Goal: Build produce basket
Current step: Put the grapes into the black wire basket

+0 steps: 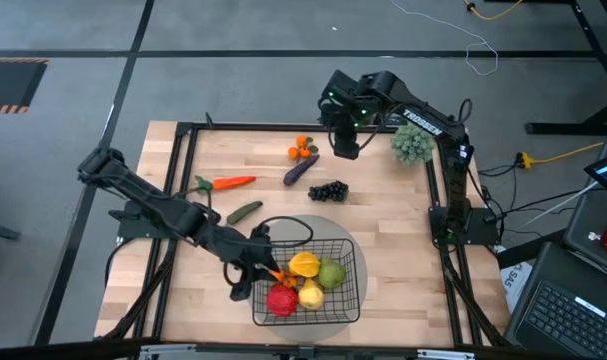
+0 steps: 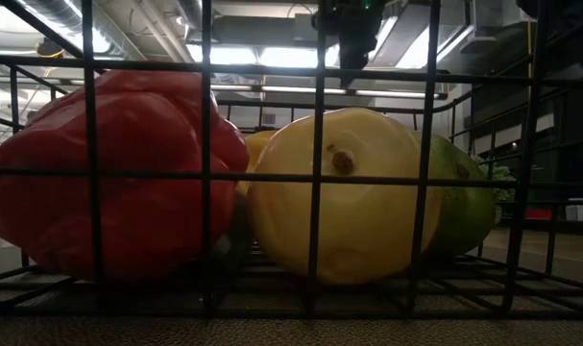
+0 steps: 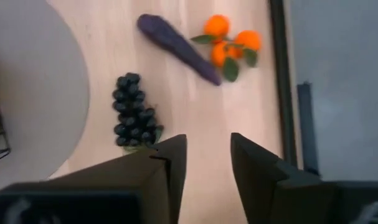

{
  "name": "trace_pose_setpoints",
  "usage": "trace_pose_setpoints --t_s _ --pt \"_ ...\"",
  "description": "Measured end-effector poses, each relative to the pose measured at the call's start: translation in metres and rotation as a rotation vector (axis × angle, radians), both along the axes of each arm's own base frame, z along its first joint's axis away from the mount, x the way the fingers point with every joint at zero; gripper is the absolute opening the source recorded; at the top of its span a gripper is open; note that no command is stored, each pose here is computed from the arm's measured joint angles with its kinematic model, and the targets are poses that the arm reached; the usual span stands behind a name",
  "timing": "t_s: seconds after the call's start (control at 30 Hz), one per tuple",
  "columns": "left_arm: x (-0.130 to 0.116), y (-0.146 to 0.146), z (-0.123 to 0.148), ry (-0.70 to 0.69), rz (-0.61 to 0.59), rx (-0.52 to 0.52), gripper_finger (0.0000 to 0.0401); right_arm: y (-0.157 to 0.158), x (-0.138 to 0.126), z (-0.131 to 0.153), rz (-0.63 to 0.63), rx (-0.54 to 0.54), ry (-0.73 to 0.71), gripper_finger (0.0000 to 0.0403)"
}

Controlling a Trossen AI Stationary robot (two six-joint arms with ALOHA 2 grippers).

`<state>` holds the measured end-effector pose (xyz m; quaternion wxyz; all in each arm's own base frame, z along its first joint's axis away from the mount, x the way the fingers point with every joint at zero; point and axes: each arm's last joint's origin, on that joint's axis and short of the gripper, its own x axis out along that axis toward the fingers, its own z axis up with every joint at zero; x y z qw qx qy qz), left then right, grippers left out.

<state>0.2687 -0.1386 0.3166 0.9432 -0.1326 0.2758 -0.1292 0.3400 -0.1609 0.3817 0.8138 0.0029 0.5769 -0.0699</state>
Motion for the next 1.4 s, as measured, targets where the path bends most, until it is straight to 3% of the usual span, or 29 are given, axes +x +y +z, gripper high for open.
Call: trace_pose_setpoints --t_s 0.3,0.57,0.77,0.9,1.03,1.13,1.23,1.4 --pt "-0.009 0.008 0.000 0.018 0.044 0.146 0.0088 -0.002 0.034 -0.057 0.049 0.249 0.123 0.0189" --pt "-0.023 0.012 -0.002 0.132 0.083 0.113 0.0088 0.000 0.058 -0.099 0.097 0.288 0.213 0.0193" --pt "-0.042 0.020 0.002 0.202 0.082 0.135 0.0088 0.002 0.063 -0.109 0.106 0.299 0.238 0.0193" --pt "-0.056 0.025 0.005 0.246 0.142 0.131 0.0088 0.002 0.063 -0.111 0.076 0.311 0.245 0.0193" --pt "-0.073 0.027 0.008 0.276 0.218 0.157 0.0088 0.010 0.056 -0.115 -0.030 0.395 0.274 0.0193" --pt "-0.083 0.026 0.009 0.286 0.255 0.169 0.0088 0.027 0.046 -0.118 -0.004 0.442 0.316 0.0193" --pt "-0.088 0.024 0.009 0.280 0.260 0.198 0.0088 0.041 0.034 -0.123 0.046 0.413 0.382 0.0193" --pt "-0.090 0.022 0.010 0.255 0.262 0.227 0.0088 0.054 0.019 -0.123 0.013 0.200 0.494 0.0193"
